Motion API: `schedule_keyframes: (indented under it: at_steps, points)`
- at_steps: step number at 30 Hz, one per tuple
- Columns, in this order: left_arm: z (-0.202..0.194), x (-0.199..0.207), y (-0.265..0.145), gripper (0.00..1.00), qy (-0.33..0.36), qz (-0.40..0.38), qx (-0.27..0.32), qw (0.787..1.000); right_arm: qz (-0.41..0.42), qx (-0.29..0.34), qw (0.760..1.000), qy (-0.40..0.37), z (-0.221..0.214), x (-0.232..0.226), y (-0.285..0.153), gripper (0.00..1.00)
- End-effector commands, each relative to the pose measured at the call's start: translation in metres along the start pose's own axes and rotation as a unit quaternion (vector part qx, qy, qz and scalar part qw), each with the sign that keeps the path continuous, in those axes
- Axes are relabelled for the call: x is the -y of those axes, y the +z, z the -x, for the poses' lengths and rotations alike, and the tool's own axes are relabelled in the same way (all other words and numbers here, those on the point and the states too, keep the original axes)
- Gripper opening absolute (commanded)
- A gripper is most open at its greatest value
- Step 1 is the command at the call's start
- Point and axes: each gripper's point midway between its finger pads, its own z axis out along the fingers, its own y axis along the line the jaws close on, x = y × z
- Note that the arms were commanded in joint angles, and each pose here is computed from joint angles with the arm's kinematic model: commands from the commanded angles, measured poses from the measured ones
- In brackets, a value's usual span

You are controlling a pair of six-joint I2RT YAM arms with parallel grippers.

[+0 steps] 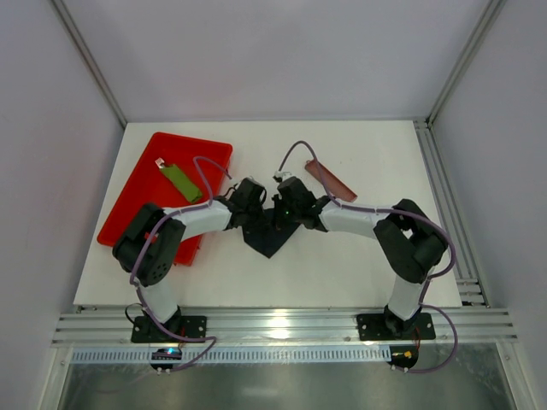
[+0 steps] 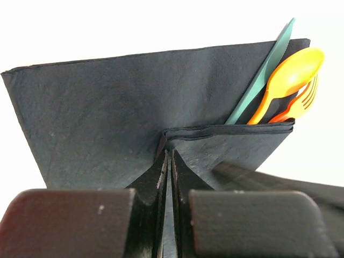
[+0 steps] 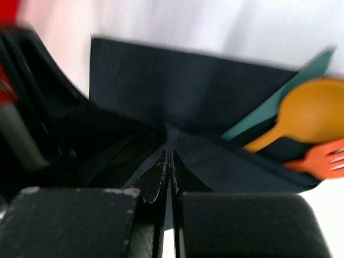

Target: Place the utensils on the paper napkin and roll it up

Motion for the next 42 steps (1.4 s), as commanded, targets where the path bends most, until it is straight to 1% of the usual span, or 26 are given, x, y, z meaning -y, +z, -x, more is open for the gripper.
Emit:
schedule_keyframes:
  at_steps: [1,4,5,8,12,14,19,21,25,26,28,33,37,39,40,42]
  points:
    - [-0.031,-0.056,0.014,0.04,0.006,0.102,-0.045,0.994,0.014,0.001,0.999,0.044,-0.012,-0.017,0.001,0.04]
    - [-0.033,-0.058,0.014,0.04,0.003,0.101,-0.045,0.994,0.013,0.001,0.999,0.053,-0.021,-0.022,0.006,0.04]
    - [-0.033,-0.058,0.014,0.04,0.002,0.101,-0.044,0.994,-0.006,0.01,0.999,0.051,-0.021,-0.019,0.008,0.04]
    - [-0.033,-0.058,0.014,0.04,0.001,0.101,-0.045,0.994,-0.02,-0.002,0.999,0.049,-0.03,-0.013,0.013,0.04]
    - [-0.036,-0.063,0.012,0.04,0.0,0.108,-0.047,0.993,-0.044,-0.012,0.999,0.029,-0.039,0.001,0.012,0.04]
    - [-0.038,-0.061,0.011,0.04,-0.006,0.103,-0.048,0.993,-0.044,-0.016,0.999,0.006,-0.042,0.008,0.009,0.04]
    - [-0.043,-0.056,0.005,0.04,-0.024,0.079,-0.047,0.995,-0.031,-0.031,0.998,-0.043,-0.045,0.026,0.0,0.04]
    - [-0.045,-0.052,0.004,0.04,-0.034,0.07,-0.048,0.996,-0.004,-0.038,0.998,-0.056,-0.047,0.022,-0.005,0.04]
    - [-0.05,-0.047,0.006,0.05,-0.037,0.06,-0.053,0.996,0.006,-0.04,0.995,-0.09,-0.044,0.023,-0.012,0.04]
    - [-0.055,-0.044,0.007,0.05,-0.038,0.053,-0.066,0.996,0.02,-0.044,0.994,-0.095,-0.046,0.019,-0.014,0.04]
    - [-0.059,-0.046,0.013,0.05,-0.04,0.056,-0.073,0.995,0.052,-0.039,0.994,-0.091,-0.039,0.005,-0.019,0.04]
    - [-0.065,-0.052,0.019,0.04,-0.044,0.063,-0.08,0.994,0.061,-0.027,0.995,-0.068,-0.028,-0.005,-0.031,0.05]
    - [-0.063,-0.053,0.018,0.04,-0.039,0.067,-0.077,0.994,0.07,-0.038,0.995,-0.052,-0.038,-0.005,-0.037,0.05]
    - [-0.062,-0.055,0.016,0.04,-0.037,0.072,-0.075,0.994,0.086,-0.029,0.995,-0.044,-0.038,-0.01,-0.042,0.05]
    - [-0.062,-0.055,0.016,0.04,-0.037,0.072,-0.074,0.994,0.09,-0.039,0.995,-0.037,-0.049,-0.007,-0.042,0.05]
    - [-0.061,-0.055,0.014,0.04,-0.033,0.074,-0.074,0.994,0.096,-0.035,0.994,-0.034,-0.052,-0.006,-0.043,0.05]
